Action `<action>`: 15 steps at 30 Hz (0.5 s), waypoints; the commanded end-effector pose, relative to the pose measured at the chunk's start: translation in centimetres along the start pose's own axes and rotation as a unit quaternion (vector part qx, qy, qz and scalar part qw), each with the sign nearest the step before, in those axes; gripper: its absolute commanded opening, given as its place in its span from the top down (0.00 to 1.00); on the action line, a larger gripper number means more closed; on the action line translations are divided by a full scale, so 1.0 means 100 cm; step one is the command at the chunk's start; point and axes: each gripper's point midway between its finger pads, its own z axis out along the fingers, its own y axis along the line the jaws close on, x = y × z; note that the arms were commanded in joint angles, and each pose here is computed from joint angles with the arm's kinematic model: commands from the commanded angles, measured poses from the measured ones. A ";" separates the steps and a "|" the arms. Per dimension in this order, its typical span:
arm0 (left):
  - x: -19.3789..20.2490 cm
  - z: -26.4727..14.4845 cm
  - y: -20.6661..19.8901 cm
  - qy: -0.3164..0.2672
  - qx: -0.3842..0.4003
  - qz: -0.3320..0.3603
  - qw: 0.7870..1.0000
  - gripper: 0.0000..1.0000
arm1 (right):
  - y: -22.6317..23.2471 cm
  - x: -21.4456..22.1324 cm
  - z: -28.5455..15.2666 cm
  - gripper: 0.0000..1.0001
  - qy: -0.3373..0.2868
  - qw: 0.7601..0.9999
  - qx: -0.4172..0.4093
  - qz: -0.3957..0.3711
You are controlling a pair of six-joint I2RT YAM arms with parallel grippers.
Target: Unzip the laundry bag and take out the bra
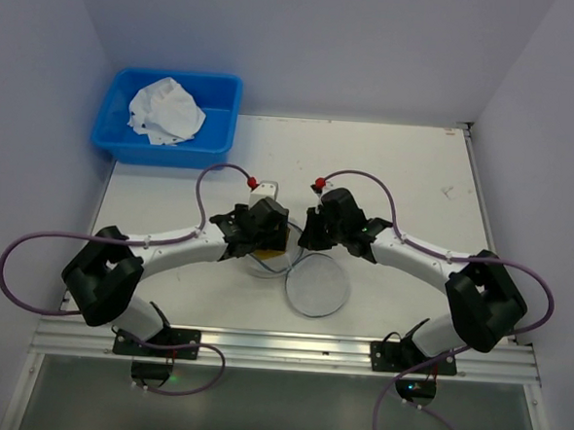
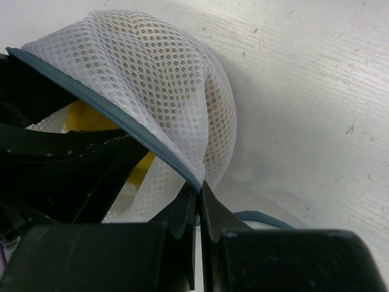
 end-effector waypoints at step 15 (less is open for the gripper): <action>-0.051 -0.058 -0.051 -0.070 0.116 -0.035 0.990 0.31 | 0.012 -0.008 0.003 1.00 -0.016 1.000 -0.023 -0.001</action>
